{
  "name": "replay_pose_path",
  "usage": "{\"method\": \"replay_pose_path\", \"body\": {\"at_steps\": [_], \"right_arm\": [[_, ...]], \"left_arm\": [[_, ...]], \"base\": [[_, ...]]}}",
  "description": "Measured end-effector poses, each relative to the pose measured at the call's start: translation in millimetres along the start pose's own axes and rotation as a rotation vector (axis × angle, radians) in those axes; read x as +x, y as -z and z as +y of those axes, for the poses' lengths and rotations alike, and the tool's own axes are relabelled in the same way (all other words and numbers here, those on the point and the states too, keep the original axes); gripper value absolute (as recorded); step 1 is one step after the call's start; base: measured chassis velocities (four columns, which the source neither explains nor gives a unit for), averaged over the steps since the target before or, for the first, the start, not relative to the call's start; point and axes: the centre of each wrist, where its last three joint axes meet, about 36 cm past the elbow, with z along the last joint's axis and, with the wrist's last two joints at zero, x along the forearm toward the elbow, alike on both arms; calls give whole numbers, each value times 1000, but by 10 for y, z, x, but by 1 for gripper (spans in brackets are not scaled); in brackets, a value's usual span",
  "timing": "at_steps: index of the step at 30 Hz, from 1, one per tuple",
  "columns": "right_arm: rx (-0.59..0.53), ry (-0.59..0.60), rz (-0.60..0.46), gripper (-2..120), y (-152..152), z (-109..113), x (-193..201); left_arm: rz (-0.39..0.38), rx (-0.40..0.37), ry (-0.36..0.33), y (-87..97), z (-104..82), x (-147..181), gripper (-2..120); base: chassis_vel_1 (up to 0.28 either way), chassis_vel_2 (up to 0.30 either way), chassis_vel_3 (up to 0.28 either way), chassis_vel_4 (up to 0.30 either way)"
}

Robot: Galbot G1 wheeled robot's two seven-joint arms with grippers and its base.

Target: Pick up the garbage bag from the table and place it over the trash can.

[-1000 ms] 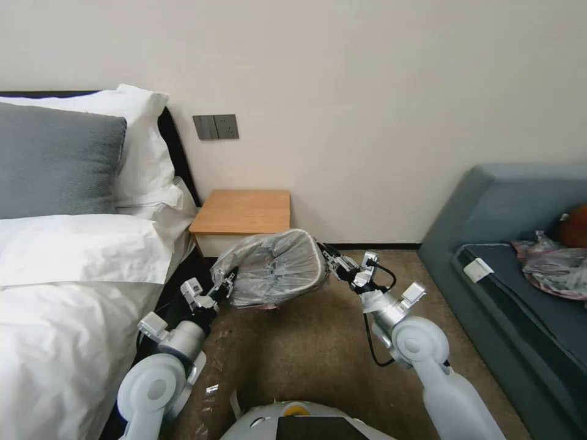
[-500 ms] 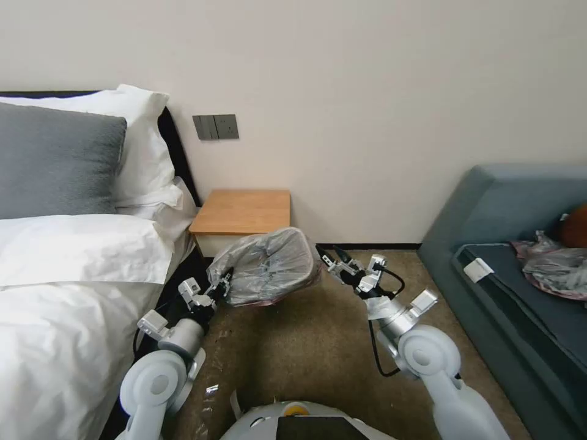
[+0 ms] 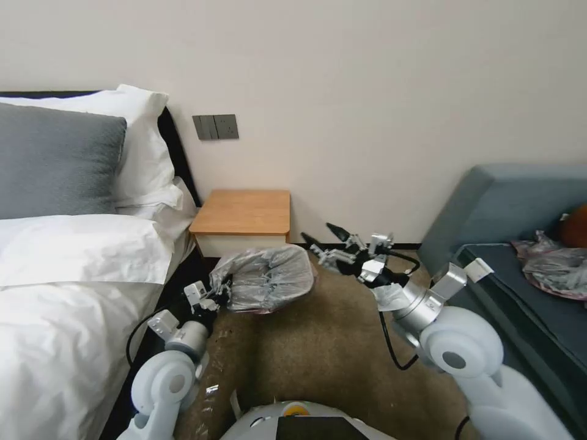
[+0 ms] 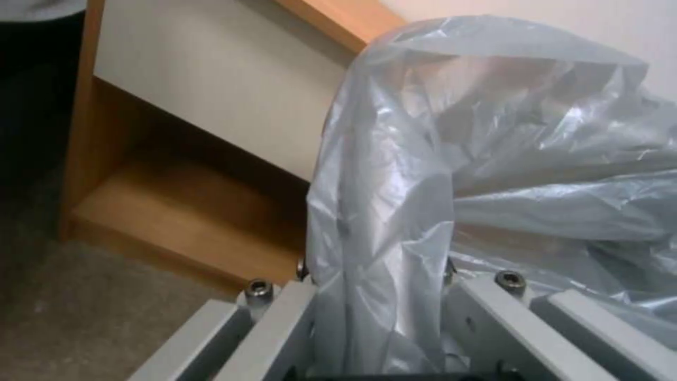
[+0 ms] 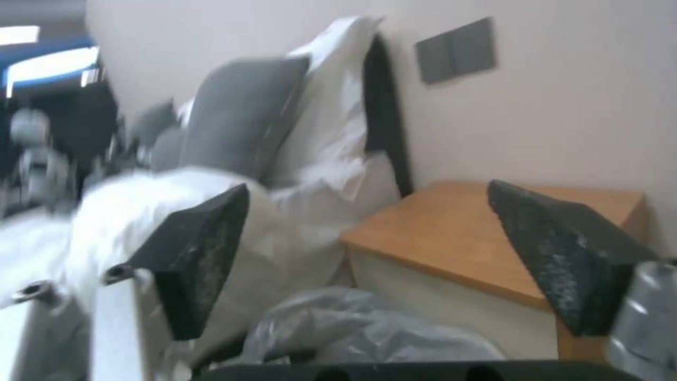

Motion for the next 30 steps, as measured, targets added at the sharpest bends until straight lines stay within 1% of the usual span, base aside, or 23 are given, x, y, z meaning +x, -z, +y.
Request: {"method": "replay_pose_path", "body": {"at_steps": [1,2,4,6,7,11,12,15,16,19,20,21,23,24,25,28,30], "right_arm": [[49,22,36,79,41,7,-7],[49,22,36,79,41,7,-7],[111,46,87,72,86,19,-24],[179,79,153,60,127,37,-63],[179,79,153,60,127,37,-63],[271,154,265,42,97,51,-124],[271,154,265,42,97,51,-124],[310,189,319,29,33,41,-157],[310,189,319,29,33,41,-157],[348,234,366,13,-36,17,-225],[348,234,366,13,-36,17,-225],[357,246,375,10,-54,14,-255],[384,268,395,0,-77,-19,-341],[405,282,406,0,-85,-53,-404],[405,282,406,0,-85,-53,-404],[431,342,428,0,-118,-138,-577],[436,356,435,0,-136,-152,-625]], "left_arm": [[0,-20,3,-25,-28,0,5],[0,-20,3,-25,-28,0,5],[-5,-48,6,-58,-66,-4,5],[-15,-86,6,-108,-127,-10,5],[-15,-86,6,-108,-127,-10,5],[-40,-150,-7,-191,-244,-18,5],[-40,-150,-7,-191,-244,-18,5],[-53,-180,-17,-221,-293,-6,5],[-53,-180,-17,-221,-293,-6,5],[-81,-232,-36,-261,-322,4,5],[-81,-232,-36,-261,-322,4,5],[-86,-242,-42,-269,-329,5,5],[-92,-261,-53,-286,-342,8,5],[-95,-271,-59,-293,-344,8,5],[-95,-271,-59,-293,-344,8,5],[-99,-287,-74,-300,-344,11,5],[-99,-287,-77,-300,-343,12,5]], "base": [[0,0,0,0],[0,0,0,0],[0,0,0,0],[0,0,0,0],[0,0,0,0],[0,0,0,0],[0,0,0,0],[0,0,0,0],[0,0,0,0],[0,0,0,0],[0,0,0,0],[0,0,0,0],[0,0,0,0],[0,0,0,0],[0,0,0,0],[0,0,0,0],[0,0,0,0]]}}
